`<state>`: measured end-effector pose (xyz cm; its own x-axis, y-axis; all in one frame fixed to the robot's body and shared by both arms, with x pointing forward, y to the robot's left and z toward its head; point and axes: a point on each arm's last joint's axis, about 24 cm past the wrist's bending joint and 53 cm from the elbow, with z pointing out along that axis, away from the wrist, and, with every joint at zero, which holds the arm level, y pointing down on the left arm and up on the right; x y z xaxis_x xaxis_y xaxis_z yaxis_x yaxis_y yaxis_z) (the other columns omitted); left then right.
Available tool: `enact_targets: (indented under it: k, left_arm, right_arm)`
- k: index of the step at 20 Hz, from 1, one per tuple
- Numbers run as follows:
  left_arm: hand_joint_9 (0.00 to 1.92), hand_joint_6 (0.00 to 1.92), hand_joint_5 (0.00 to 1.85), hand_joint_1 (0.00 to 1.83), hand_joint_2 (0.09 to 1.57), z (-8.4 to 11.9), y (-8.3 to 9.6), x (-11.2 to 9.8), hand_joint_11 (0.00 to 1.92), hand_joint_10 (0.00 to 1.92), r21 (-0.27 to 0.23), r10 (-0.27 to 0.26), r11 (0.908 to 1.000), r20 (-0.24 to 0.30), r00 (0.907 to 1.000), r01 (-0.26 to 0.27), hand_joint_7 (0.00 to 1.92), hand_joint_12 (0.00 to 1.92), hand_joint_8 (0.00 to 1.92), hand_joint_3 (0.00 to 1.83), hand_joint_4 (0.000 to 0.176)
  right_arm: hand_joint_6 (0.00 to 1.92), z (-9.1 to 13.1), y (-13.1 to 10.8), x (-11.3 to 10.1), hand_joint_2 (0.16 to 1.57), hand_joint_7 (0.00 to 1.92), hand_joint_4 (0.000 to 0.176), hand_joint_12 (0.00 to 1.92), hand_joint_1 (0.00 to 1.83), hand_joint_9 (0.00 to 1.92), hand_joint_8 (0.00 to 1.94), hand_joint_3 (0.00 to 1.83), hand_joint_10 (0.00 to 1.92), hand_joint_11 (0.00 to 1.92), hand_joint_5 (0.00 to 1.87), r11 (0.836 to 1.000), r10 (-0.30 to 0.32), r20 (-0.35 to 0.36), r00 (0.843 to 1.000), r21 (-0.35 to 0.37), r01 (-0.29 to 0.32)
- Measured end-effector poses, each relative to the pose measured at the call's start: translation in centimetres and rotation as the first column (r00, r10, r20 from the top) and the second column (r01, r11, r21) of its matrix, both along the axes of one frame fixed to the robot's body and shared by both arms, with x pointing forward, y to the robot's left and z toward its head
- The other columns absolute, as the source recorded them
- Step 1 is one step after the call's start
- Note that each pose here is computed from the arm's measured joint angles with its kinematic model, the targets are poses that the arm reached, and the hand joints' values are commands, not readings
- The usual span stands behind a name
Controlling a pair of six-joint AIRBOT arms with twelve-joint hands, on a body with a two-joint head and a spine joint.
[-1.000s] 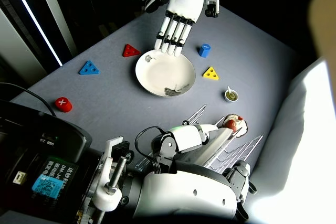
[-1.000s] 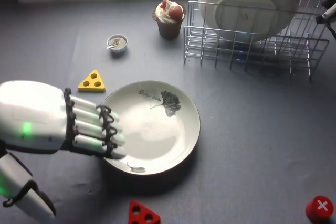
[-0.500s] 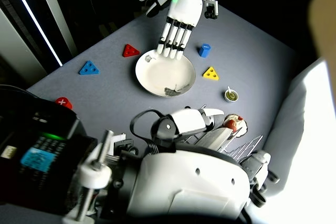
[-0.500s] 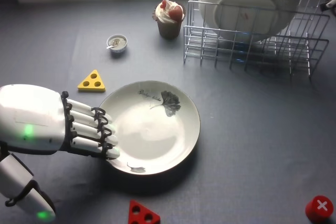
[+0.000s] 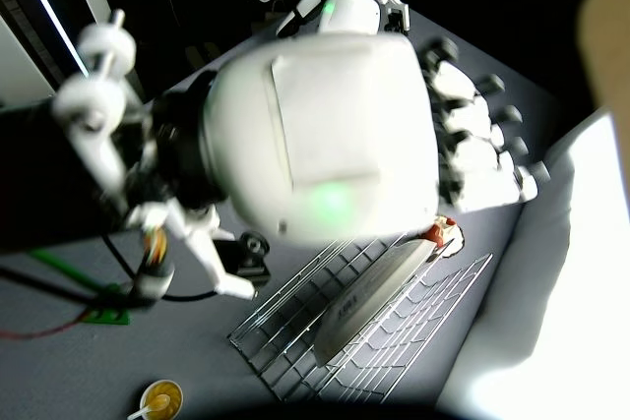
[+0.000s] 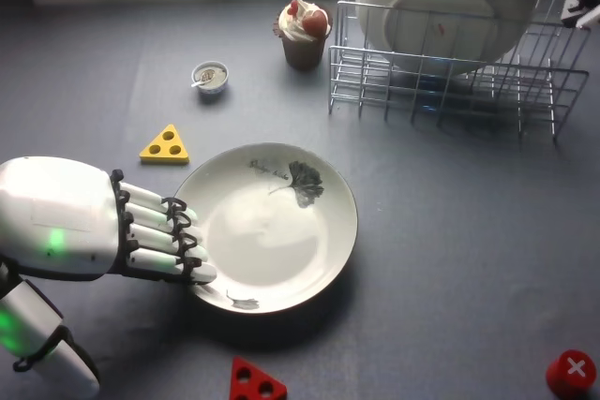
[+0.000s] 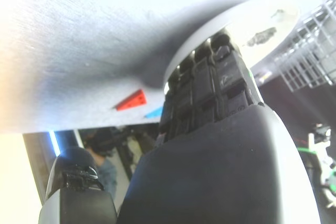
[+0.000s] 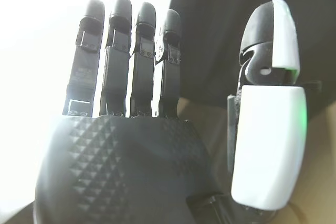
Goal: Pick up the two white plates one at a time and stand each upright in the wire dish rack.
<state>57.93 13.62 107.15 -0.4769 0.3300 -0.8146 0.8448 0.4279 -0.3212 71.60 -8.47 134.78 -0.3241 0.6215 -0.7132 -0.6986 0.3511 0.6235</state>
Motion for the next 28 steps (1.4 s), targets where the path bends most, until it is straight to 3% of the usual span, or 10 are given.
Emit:
enact_targets:
  k: [4,7,10,12,13,15,21,24,27,28]
  left_arm:
    - [0.15,0.01,0.14,0.02,0.96,-1.1,0.5,-0.3,0.18,0.01,0.044,-0.011,0.9989,0.004,0.9999,0.011,0.16,0.02,0.01,0.00,0.000]
    - [0.15,0.00,0.13,0.03,0.96,-2.0,1.0,-0.7,0.17,0.00,0.077,-0.019,0.9969,-0.001,0.9998,0.019,0.15,0.01,0.00,0.00,0.000]
    - [0.14,0.00,0.13,0.03,0.97,-2.7,1.4,-1.0,0.16,0.00,0.094,-0.018,0.9954,-0.011,0.9998,0.019,0.15,0.01,0.00,0.00,0.000]
    - [0.14,0.00,0.14,0.03,0.97,-3.1,1.7,-1.3,0.16,0.00,0.107,-0.025,0.9939,-0.017,0.9995,0.027,0.15,0.01,0.00,0.00,0.000]
    - [0.13,0.00,0.13,0.03,0.97,-3.2,1.7,-1.3,0.16,0.00,0.106,-0.022,0.9940,-0.020,0.9995,0.024,0.14,0.01,0.00,0.00,0.000]
    - [0.15,0.01,0.15,0.03,0.96,-3.4,1.9,-1.5,0.19,0.01,0.109,-0.022,0.9937,-0.029,0.9993,0.025,0.16,0.02,0.01,0.00,0.000]
    - [0.15,0.00,0.14,0.02,0.96,-3.4,1.9,-1.6,0.16,0.00,0.106,-0.018,0.9942,-0.033,0.9993,0.021,0.16,0.00,0.00,0.00,0.000]
    - [0.15,0.00,0.13,0.03,0.96,-3.5,1.9,-1.6,0.17,0.00,0.105,-0.017,0.9942,-0.034,0.9993,0.021,0.16,0.01,0.00,0.00,0.000]
    - [0.15,0.00,0.13,0.01,0.97,-3.5,1.9,-1.6,0.16,0.00,0.105,-0.018,0.9942,-0.034,0.9993,0.021,0.16,0.00,0.00,0.00,0.000]
    - [0.14,0.00,0.13,0.01,0.97,-3.5,1.9,-1.6,0.16,0.00,0.105,-0.017,0.9942,-0.034,0.9993,0.021,0.15,0.00,0.00,0.00,0.000]
  right_arm:
    - [0.00,-1.8,0.6,-1.2,0.92,0.38,0.000,0.07,0.73,0.36,0.00,0.00,0.00,0.28,0.38,0.996,0.012,0.037,0.999,-0.086,-0.009]
    - [0.00,-4.8,2.4,-2.7,0.93,0.16,0.000,0.01,0.68,0.17,0.00,0.00,0.00,0.16,0.15,0.978,0.050,0.070,0.996,-0.205,-0.035]
    - [0.00,-5.3,3.8,-4.3,0.92,0.14,0.000,0.01,0.68,0.16,0.00,0.00,0.00,0.16,0.13,0.966,0.091,0.133,0.987,-0.253,-0.055]
    - [0.00,-6.6,4.6,-5.3,0.91,0.12,0.000,0.02,0.84,0.14,0.00,0.00,0.00,0.18,0.13,0.944,0.113,0.194,0.974,-0.326,-0.044]
    - [0.00,-7.8,5.1,-6.0,0.92,0.11,0.000,0.01,1.07,0.12,0.00,0.00,0.00,0.16,0.14,0.924,0.130,0.225,0.966,-0.382,-0.035]
    - [0.02,-9.7,6.4,-7.6,0.94,0.12,0.000,0.02,1.17,0.13,0.01,0.00,0.00,0.17,0.20,0.879,0.179,0.288,0.941,-0.476,-0.021]
    - [0.00,-11.6,7.1,-8.8,0.96,0.14,0.000,0.04,1.26,0.16,0.00,0.01,0.00,0.21,0.17,0.849,0.205,0.328,0.922,-0.528,-0.001]
    - [0.00,-12.5,7.7,-9.2,0.97,0.12,0.000,0.04,1.24,0.14,0.00,0.01,0.01,0.21,0.16,0.854,0.206,0.299,0.932,-0.519,-0.022]
    - [0.00,-13.6,9.5,-10.4,0.96,0.13,0.000,0.03,1.24,0.15,0.00,0.00,0.01,0.20,0.14,0.841,0.232,0.314,0.921,-0.540,-0.028]
    - [0.00,-13.5,10.0,-10.7,0.97,0.12,0.000,0.03,1.22,0.14,0.00,0.00,0.00,0.19,0.13,0.850,0.233,0.307,0.923,-0.525,-0.040]
